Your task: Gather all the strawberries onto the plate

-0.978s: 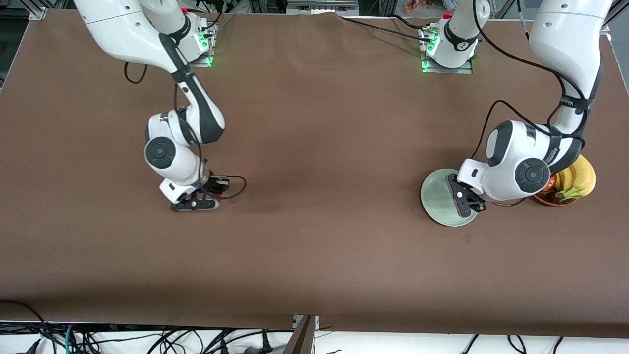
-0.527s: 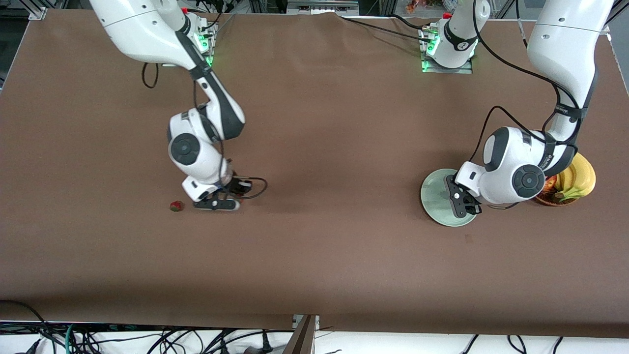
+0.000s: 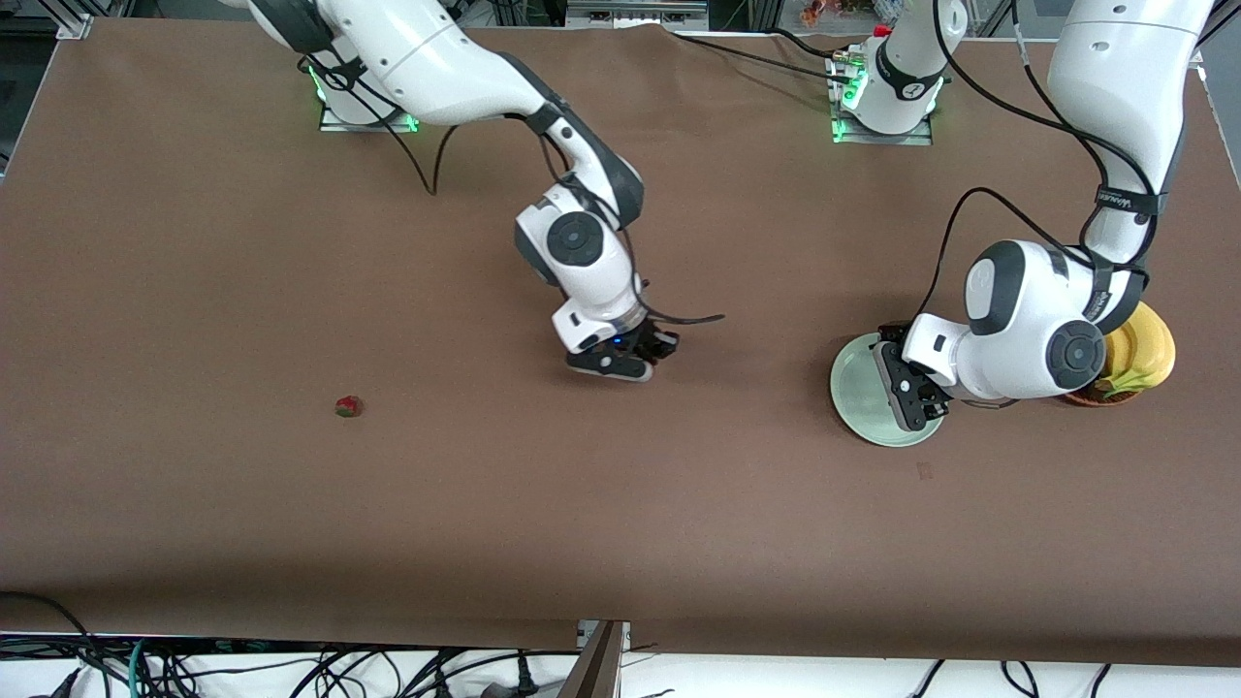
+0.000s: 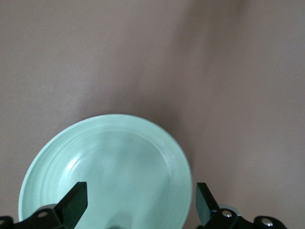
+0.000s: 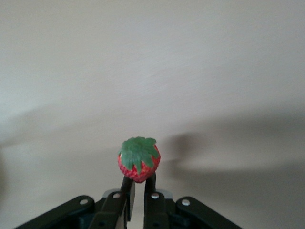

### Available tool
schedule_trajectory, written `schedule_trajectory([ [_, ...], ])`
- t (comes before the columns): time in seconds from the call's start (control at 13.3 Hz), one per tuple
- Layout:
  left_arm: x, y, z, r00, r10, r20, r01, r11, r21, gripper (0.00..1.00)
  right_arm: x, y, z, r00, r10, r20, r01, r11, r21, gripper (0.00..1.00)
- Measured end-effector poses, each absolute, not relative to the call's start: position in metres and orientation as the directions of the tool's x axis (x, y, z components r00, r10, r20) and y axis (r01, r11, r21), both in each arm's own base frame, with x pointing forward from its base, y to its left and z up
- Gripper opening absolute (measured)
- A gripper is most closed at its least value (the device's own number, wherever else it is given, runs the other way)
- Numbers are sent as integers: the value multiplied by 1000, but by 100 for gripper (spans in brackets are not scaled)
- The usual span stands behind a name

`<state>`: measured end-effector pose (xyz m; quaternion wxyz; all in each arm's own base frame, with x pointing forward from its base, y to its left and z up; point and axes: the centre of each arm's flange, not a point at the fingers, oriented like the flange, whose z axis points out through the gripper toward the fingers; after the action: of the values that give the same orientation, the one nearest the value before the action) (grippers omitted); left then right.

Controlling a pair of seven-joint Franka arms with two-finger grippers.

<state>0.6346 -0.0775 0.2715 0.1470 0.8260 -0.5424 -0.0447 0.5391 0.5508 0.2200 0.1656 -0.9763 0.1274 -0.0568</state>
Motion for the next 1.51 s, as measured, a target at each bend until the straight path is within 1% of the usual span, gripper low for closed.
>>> schedule_trajectory([
  [0.15, 636, -92, 292, 470, -882, 43, -834, -427, 349, 100, 519, 586, 207, 956, -281, 85, -224, -886, -405, 12],
  [0.23, 635, -106, 300, 500, -866, 22, -809, -459, 367, 100, 508, 599, 198, 955, -286, 82, -227, -878, -421, 13],
  [0.3, 633, -119, 305, 521, -854, 9, -794, -480, 373, 100, 501, 608, 192, 955, -286, 80, -226, -875, -429, 16],
  [0.45, 629, -140, 308, 560, -829, -11, -764, -521, 380, 100, 505, 610, 197, 953, -290, 91, -224, -871, -437, 35],
  [0.6, 627, -151, 311, 588, -808, -22, -742, -551, 381, 100, 529, 593, 207, 947, -305, 101, -240, -880, -410, 59],
  [0.68, 628, -153, 312, 597, -802, -24, -736, -560, 381, 100, 548, 577, 215, 948, -298, 110, -236, -892, -387, 68],
  [0.75, 627, -156, 313, 608, -794, -22, -728, -568, 384, 100, 571, 555, 227, 955, -272, 118, -216, -910, -354, 80],
  [0.9, 626, -177, 313, 612, -791, 0, -732, -567, 377, 100, 618, 492, 255, 977, -182, 108, -149, -954, -261, 98],
  [0.98, 623, -195, 307, 607, -794, 12, -743, -562, 363, 100, 639, 457, 269, 986, -136, 93, -113, -969, -221, 100],
  [1.13, 610, -231, 281, 597, -801, 44, -765, -553, 330, 100, 666, 396, 287, 996, -75, 39, -68, -986, -153, 100],
  [1.35, 577, -258, 223, 592, -800, 93, -788, -551, 274, 100, 690, 297, 296, 992, -38, -121, -45, -997, -57, 100],
  [1.51, 553, -271, 196, 601, -792, 103, -786, -564, 252, 100, 700, 229, 293, 975, 2, -221, -6, -999, -36, 100],
])
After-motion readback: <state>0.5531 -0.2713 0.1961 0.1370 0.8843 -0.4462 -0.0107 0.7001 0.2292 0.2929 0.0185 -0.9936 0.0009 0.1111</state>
